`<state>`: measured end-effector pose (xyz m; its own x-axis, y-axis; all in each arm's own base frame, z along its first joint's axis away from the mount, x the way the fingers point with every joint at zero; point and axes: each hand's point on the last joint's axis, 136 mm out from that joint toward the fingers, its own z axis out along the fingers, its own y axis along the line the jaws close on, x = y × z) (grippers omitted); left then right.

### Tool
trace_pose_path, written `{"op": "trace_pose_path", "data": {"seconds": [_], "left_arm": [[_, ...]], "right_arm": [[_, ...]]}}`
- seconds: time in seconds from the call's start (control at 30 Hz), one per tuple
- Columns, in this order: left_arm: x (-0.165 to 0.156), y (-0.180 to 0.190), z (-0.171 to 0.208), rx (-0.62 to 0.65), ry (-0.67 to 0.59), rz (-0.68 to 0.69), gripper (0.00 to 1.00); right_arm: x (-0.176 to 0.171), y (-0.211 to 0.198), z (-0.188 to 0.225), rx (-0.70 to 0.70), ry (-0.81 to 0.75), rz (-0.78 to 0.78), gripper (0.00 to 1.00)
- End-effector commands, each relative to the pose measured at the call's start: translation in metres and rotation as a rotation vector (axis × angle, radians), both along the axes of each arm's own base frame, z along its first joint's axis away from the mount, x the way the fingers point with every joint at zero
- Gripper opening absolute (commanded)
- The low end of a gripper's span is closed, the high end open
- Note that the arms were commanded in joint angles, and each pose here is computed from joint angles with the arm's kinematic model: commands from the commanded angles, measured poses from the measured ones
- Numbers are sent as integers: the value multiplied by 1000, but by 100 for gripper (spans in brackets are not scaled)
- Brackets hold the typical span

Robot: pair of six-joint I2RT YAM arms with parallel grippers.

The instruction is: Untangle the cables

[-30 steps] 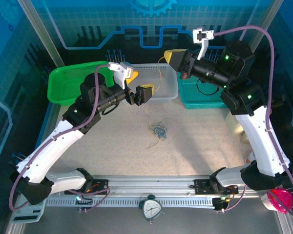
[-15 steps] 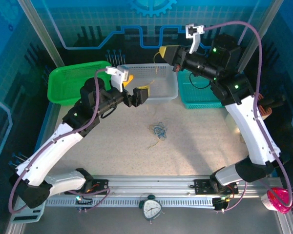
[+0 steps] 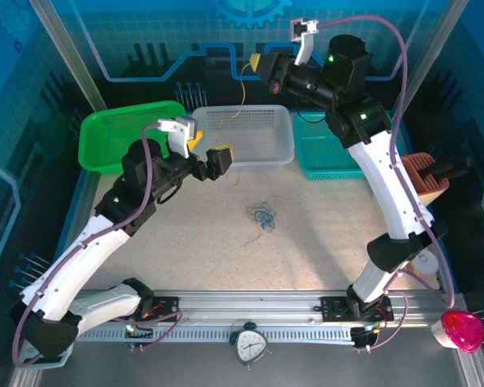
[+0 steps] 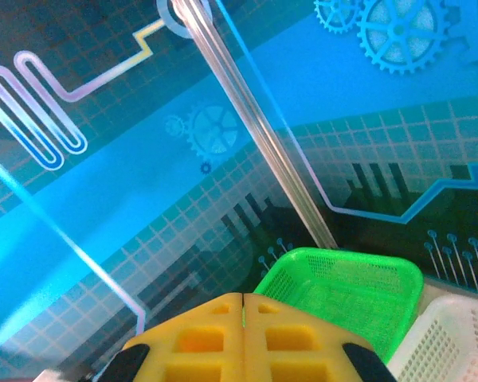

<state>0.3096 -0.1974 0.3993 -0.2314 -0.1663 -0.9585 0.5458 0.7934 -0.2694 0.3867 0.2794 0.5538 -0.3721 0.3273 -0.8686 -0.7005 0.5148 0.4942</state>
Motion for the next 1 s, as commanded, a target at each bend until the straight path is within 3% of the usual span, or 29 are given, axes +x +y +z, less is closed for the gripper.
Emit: {"op": "trace_pose_path", "data": {"seconds": [0.0, 0.27, 0.53, 0.77, 0.97], "left_arm": [[-4, 12, 6, -40, -22, 35, 99], [-4, 25, -6, -55, -2, 83, 99], [1, 37, -24, -71, 38, 137, 99], [6, 40, -34, -62, 51, 153, 99], [13, 42, -40, -67, 70, 167, 99]], "right_arm": [[21, -10, 17, 45, -54, -54, 0], [74, -17, 12, 87, -48, -103, 0], [147, -6, -45, 100, -26, -131, 0], [194, 23, -155, 29, 140, -100, 0], [204, 47, -274, -184, 309, -103, 0]]}}
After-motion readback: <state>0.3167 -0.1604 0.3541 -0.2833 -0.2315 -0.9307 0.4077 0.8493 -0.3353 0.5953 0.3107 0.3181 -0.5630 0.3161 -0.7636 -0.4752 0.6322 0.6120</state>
